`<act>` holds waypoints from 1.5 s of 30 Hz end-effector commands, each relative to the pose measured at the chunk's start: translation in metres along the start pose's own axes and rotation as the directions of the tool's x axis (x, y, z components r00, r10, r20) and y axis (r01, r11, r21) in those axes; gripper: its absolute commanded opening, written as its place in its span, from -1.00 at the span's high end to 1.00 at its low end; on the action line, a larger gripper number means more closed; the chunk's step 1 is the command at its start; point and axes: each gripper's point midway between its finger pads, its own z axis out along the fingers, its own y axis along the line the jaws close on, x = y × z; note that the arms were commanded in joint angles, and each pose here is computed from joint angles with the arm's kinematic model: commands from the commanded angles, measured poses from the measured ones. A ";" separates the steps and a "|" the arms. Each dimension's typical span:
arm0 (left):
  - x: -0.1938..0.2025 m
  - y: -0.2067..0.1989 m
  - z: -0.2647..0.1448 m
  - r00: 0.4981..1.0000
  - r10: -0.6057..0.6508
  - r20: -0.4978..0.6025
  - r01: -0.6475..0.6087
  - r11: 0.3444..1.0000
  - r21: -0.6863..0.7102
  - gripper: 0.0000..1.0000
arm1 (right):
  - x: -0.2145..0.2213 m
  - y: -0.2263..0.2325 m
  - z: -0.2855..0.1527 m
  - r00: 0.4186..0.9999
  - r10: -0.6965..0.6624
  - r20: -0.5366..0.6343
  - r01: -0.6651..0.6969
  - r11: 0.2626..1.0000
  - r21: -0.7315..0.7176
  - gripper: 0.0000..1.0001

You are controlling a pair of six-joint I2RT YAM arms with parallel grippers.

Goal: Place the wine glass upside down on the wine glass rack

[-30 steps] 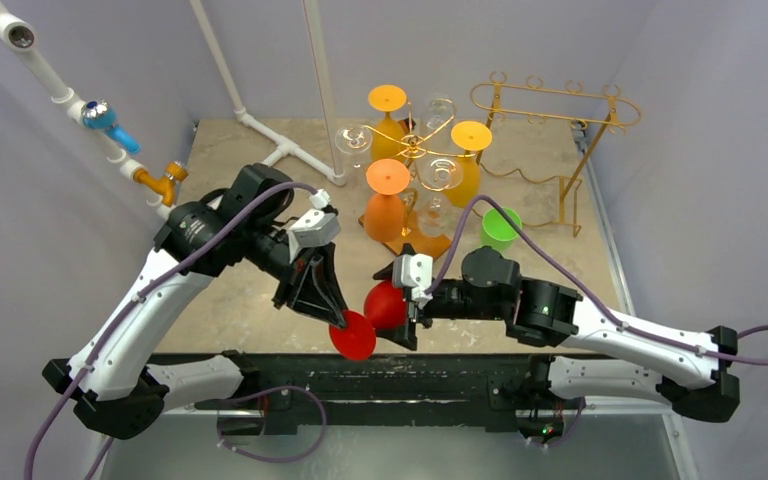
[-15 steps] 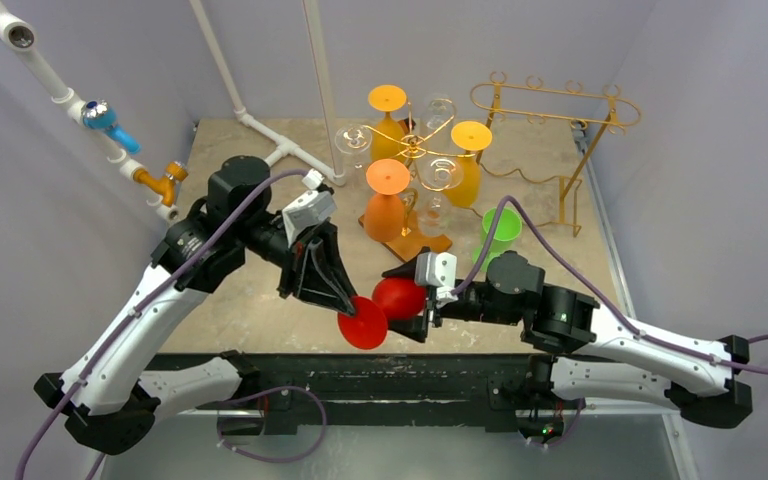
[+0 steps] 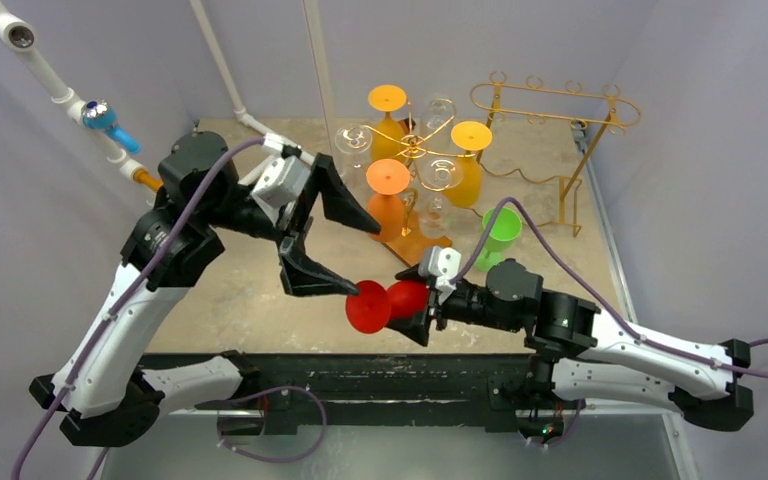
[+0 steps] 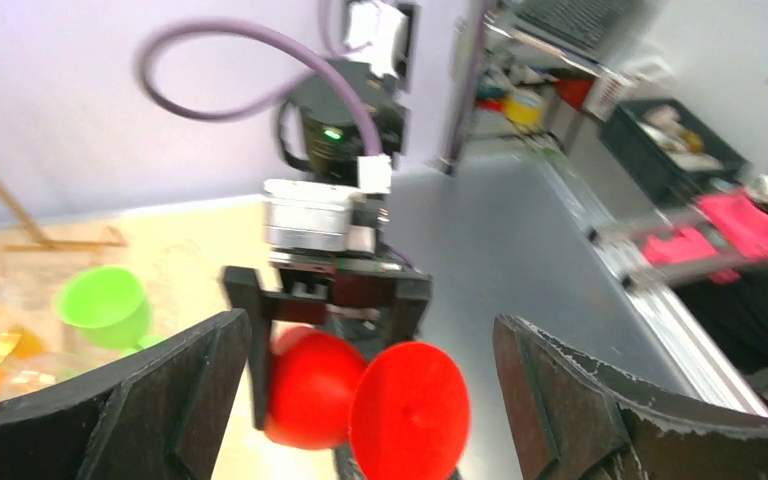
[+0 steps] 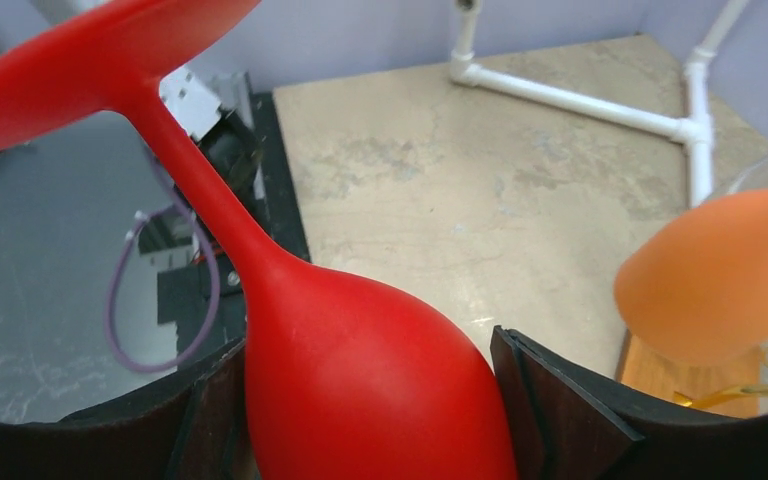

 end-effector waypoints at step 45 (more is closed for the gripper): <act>-0.030 0.190 -0.120 0.923 0.009 -0.385 -0.362 0.364 -0.858 -0.99 | 0.006 -0.329 -0.202 0.889 0.085 0.450 -0.457 0.242 0.856 -0.18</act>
